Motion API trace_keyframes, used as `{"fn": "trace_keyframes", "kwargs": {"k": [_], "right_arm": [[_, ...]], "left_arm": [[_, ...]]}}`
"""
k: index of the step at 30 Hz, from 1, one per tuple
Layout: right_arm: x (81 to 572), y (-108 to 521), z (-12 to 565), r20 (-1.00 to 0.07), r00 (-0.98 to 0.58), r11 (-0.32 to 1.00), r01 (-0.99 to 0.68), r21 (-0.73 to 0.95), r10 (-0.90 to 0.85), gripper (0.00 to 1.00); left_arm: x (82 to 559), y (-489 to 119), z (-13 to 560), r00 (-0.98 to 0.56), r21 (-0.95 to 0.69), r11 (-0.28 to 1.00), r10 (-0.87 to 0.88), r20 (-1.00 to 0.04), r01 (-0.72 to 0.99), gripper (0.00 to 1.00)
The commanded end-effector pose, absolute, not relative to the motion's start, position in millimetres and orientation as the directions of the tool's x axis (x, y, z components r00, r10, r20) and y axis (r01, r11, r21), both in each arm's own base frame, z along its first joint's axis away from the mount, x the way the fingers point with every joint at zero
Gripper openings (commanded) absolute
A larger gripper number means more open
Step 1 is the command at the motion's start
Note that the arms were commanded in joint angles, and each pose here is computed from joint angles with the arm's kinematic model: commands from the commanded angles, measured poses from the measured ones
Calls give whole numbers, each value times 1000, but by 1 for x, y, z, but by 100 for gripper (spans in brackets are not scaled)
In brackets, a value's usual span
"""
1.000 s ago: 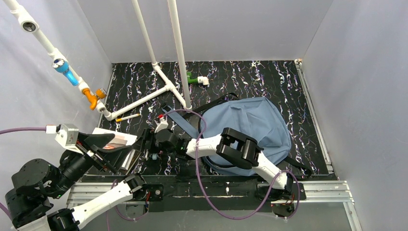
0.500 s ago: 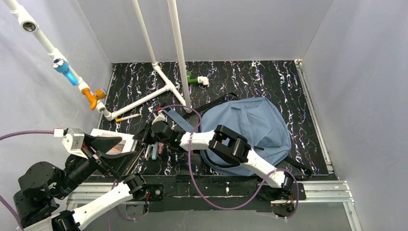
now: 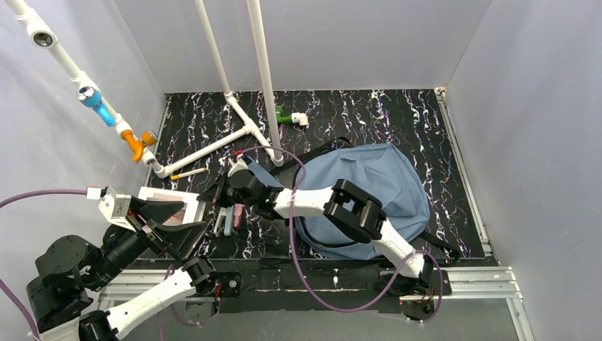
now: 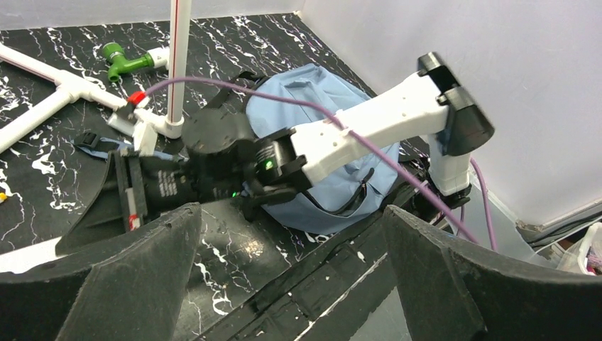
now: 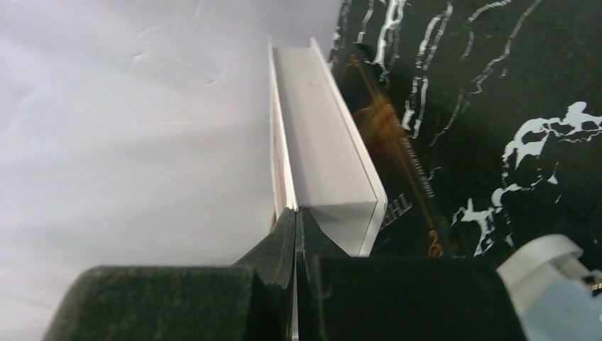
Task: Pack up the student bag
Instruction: Move the book to the center of the board.
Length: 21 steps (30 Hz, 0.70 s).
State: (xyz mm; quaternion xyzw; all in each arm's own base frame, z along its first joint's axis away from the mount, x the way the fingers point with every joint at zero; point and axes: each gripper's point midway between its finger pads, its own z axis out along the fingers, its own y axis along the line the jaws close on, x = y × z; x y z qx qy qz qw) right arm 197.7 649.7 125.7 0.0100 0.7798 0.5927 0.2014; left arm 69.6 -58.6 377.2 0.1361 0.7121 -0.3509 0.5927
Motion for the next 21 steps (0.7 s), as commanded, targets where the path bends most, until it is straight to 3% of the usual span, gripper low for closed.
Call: {"fn": "trace_keyframes", "kwargs": {"k": [1,10,16,21], "right_arm": [[206,623,213,-348,-887,189,-302,934,304,1],[192,546,187,-470,-846,296,-395,870,253,1],[183,522,164,-447,-855,310,-364,878,263,24],[186,513,152,-460,-846,347,-360,866,269,34]], "left_arm": [[77,-68,376,-276,-339,724,-210,-938,601,98],[85,-80,369,-310,-345,730,-190,-932,591,98],[94,-94,363,-335,-340,735,-163,-928,587,98],[99,-103,358,-368,-344,741,-141,-919,576,98]]}}
